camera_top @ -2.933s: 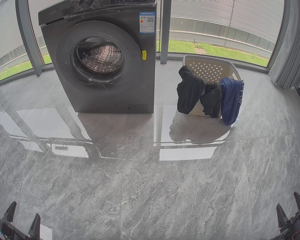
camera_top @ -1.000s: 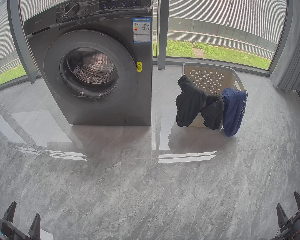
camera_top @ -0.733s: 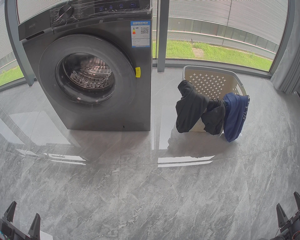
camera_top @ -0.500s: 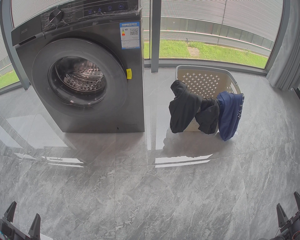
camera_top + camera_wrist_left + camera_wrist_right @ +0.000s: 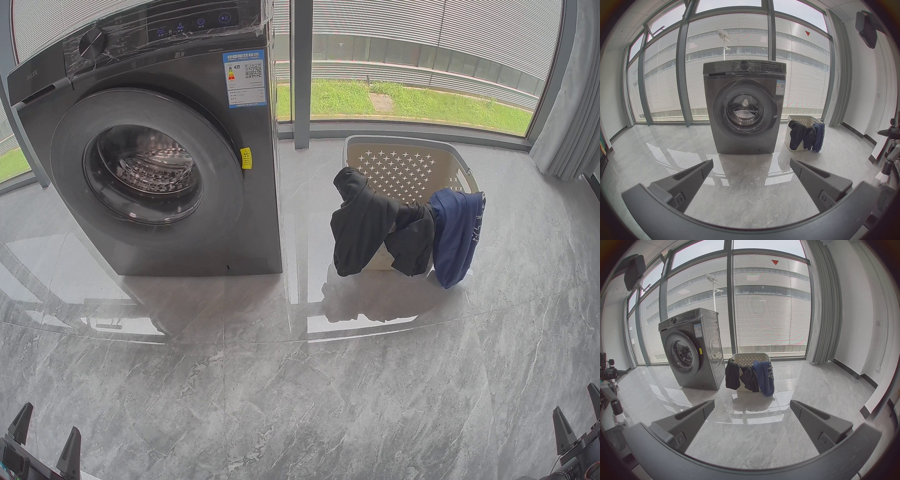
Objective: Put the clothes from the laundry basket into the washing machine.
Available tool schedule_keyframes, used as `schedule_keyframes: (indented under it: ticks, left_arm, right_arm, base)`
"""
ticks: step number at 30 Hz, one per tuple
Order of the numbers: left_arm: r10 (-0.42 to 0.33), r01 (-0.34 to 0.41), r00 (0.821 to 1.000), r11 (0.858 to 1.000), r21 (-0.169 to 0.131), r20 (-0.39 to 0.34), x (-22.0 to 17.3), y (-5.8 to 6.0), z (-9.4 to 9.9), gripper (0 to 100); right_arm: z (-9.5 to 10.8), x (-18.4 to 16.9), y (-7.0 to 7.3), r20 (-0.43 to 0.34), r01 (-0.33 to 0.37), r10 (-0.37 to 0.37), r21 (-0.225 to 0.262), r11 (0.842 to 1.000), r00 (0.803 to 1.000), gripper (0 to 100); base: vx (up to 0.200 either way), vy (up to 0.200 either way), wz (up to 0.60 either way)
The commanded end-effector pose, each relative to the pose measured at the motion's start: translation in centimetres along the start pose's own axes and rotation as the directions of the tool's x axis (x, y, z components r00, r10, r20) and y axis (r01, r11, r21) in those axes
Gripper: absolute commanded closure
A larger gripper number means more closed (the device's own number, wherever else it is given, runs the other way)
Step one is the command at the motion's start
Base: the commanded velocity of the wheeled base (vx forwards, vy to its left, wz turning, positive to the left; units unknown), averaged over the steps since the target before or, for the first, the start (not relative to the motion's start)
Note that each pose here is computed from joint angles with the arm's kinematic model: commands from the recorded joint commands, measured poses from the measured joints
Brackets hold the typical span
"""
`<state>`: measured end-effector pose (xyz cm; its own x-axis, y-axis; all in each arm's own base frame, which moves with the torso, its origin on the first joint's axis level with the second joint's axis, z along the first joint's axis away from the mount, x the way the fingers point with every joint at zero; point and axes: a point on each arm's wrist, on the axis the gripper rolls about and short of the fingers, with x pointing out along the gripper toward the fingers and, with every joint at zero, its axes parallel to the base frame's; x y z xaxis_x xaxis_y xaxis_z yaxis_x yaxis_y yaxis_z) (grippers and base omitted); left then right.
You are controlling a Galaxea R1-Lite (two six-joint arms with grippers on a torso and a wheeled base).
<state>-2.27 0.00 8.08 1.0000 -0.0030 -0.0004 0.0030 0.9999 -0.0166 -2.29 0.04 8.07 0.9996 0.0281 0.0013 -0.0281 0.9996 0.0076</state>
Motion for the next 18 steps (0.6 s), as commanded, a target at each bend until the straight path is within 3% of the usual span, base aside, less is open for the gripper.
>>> schedule_keyframes:
  ticks: [1, 16, 18]
  left_arm:
    - [0.001, -0.001, 1.000, 1.000, 0.000, -0.003, 0.02, 0.01, -0.48, 0]
    - [0.000, 0.000, 1.000, 1.000, 0.001, -0.003, 0.02, 0.01, -0.48, 0]
    - [0.000, 0.000, 1.000, 1.000, 0.001, -0.003, 0.02, 0.01, -0.48, 0]
  right_arm:
    - [-0.52, 0.04, -0.01, -0.006, -0.001, 0.001, 0.000, 1.000, 1.000, 0]
    - [-0.52, 0.04, -0.01, -0.006, -0.001, 0.001, 0.000, 1.000, 1.000, 0]
    - [-0.52, 0.04, -0.01, -0.006, -0.001, 0.001, 0.000, 1.000, 1.000, 0]
  base:
    - [0.200, 0.000, 0.00]
    - [0.000, 0.000, 0.00]
    - [0.000, -0.200, 0.00]
